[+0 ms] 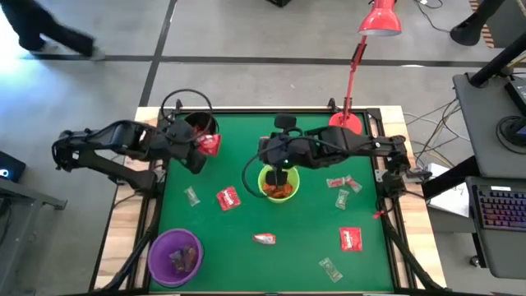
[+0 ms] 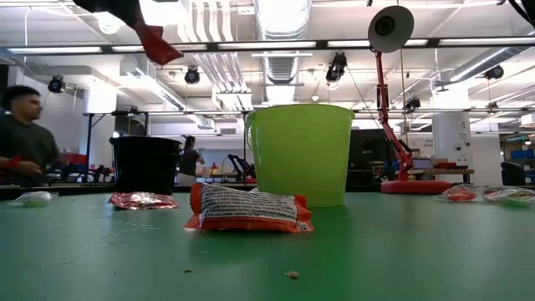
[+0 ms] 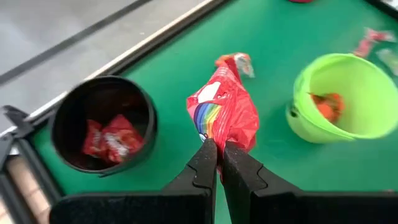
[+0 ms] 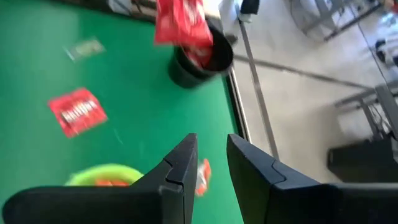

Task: Sort candy
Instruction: Put the red candy into the black bucket, then put the orange chocolate into the green bucket

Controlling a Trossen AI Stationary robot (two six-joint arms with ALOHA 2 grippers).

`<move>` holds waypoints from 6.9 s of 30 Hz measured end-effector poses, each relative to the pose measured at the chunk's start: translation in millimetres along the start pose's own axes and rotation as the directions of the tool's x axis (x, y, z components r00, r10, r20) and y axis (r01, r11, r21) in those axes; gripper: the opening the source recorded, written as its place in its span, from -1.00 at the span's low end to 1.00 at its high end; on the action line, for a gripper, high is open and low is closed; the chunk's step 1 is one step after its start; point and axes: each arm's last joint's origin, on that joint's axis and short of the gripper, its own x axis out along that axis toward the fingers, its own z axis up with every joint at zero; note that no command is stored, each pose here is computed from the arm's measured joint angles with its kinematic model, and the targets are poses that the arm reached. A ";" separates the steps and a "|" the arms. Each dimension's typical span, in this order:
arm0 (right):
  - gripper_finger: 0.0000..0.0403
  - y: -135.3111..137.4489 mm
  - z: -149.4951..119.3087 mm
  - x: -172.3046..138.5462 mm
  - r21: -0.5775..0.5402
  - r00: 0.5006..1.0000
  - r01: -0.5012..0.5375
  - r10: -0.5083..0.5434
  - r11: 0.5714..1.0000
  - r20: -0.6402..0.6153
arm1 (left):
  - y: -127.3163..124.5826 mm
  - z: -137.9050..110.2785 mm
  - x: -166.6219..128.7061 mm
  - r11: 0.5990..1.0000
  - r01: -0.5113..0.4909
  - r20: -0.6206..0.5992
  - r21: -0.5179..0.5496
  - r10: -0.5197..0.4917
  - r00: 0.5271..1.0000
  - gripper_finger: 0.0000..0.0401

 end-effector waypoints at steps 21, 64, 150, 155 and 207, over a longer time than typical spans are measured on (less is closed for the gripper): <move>-0.59 -117.7 -57.2 45.5 0.025 0.916 0.157 -0.136 0.987 -0.376 | 54.8 4.5 84.3 0.895 -0.435 -0.168 -0.102 0.415 0.894 -1.00; -0.59 -186.9 -85.5 65.8 0.131 0.959 -0.063 0.097 0.989 -0.266 | 57.1 42.5 115.0 0.874 -0.448 -0.294 0.188 0.486 0.823 -0.51; -0.49 -105.6 -175.2 318.8 0.517 0.674 -0.248 0.529 0.820 -0.516 | 75.8 32.8 44.5 0.828 -0.360 -0.111 0.431 0.444 0.889 -0.51; -0.80 -107.0 -176.3 319.3 0.524 0.674 -0.243 0.530 0.817 -0.514 | 75.8 32.8 44.5 0.828 -0.360 -0.111 0.431 0.444 0.889 -0.51; -0.96 -29.7 -57.7 116.0 0.525 0.666 -0.382 0.621 0.760 -0.414 | 75.8 32.7 44.5 0.827 -0.359 -0.112 0.433 0.444 0.889 -0.51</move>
